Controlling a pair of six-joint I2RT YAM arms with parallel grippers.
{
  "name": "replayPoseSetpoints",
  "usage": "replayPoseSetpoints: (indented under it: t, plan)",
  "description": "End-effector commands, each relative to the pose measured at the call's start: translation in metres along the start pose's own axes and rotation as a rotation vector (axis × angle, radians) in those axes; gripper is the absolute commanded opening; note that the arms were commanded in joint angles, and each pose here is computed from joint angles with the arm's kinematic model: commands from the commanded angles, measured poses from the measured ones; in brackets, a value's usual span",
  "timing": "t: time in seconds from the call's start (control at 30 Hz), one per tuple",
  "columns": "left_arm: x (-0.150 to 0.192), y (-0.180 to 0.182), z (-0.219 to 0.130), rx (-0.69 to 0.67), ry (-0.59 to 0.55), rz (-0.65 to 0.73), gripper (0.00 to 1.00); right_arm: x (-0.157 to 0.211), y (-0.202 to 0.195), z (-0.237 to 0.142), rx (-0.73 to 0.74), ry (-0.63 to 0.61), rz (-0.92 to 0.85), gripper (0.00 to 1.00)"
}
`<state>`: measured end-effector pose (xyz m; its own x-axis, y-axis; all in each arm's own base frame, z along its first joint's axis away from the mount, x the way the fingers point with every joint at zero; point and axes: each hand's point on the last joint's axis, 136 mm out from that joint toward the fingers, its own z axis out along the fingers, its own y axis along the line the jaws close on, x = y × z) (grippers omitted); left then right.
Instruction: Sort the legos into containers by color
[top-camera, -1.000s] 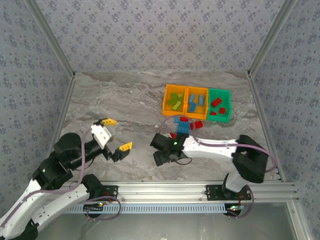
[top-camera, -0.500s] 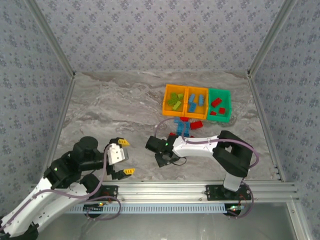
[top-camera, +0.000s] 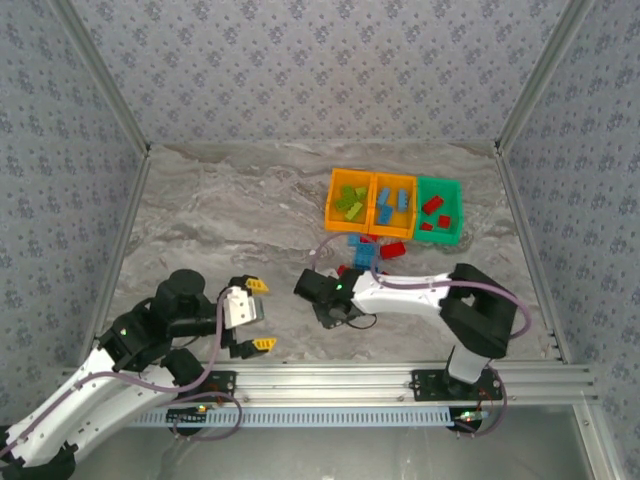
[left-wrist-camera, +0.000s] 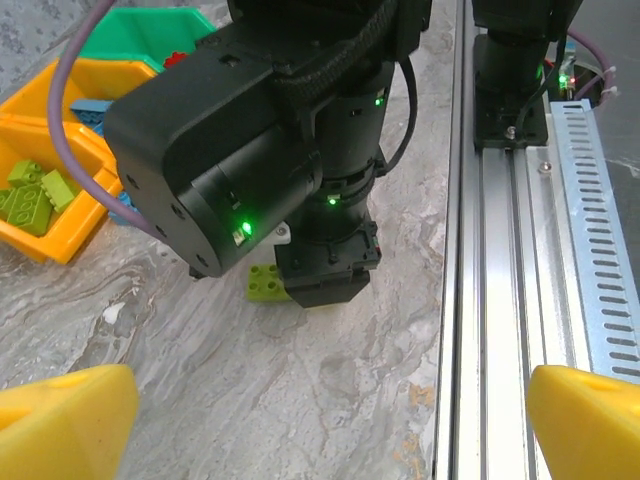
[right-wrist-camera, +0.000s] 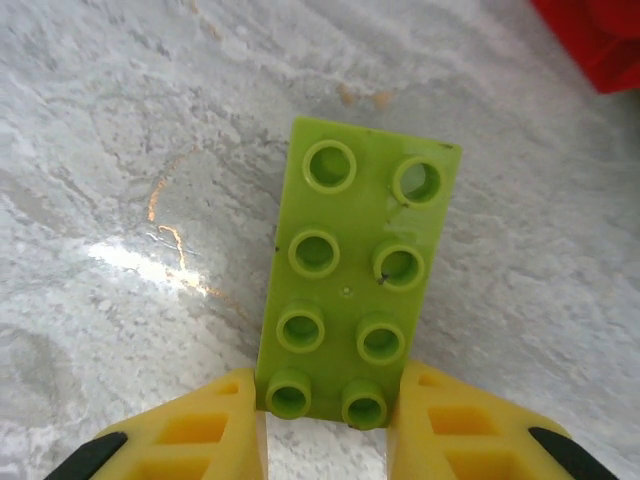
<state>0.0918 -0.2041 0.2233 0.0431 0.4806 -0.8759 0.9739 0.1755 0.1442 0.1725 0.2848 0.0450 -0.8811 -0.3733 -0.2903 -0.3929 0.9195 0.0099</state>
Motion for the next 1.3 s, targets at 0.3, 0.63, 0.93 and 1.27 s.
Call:
replayPoseSetpoints:
  t: [0.3,0.63,0.93,1.27]
  plan:
    - [-0.059,0.049,0.008,-0.159,-0.183,-0.344,0.99,-0.192,-0.113,-0.102,0.055,-0.439,0.198,0.30]
    - [-0.003,0.087,0.010,-0.440,-0.005,-0.837,0.99,-0.271,-0.157,-0.038,0.098,-0.332,0.257,0.40]
    - [0.001,0.089,0.007,-0.467,0.013,-0.817,0.99,-0.250,-0.153,-0.106,0.085,-0.413,0.277,0.56]
    - [-0.021,0.041,0.019,-0.130,0.061,-0.341,0.99,-0.102,-0.071,-0.089,-0.035,-0.313,0.133,0.65]
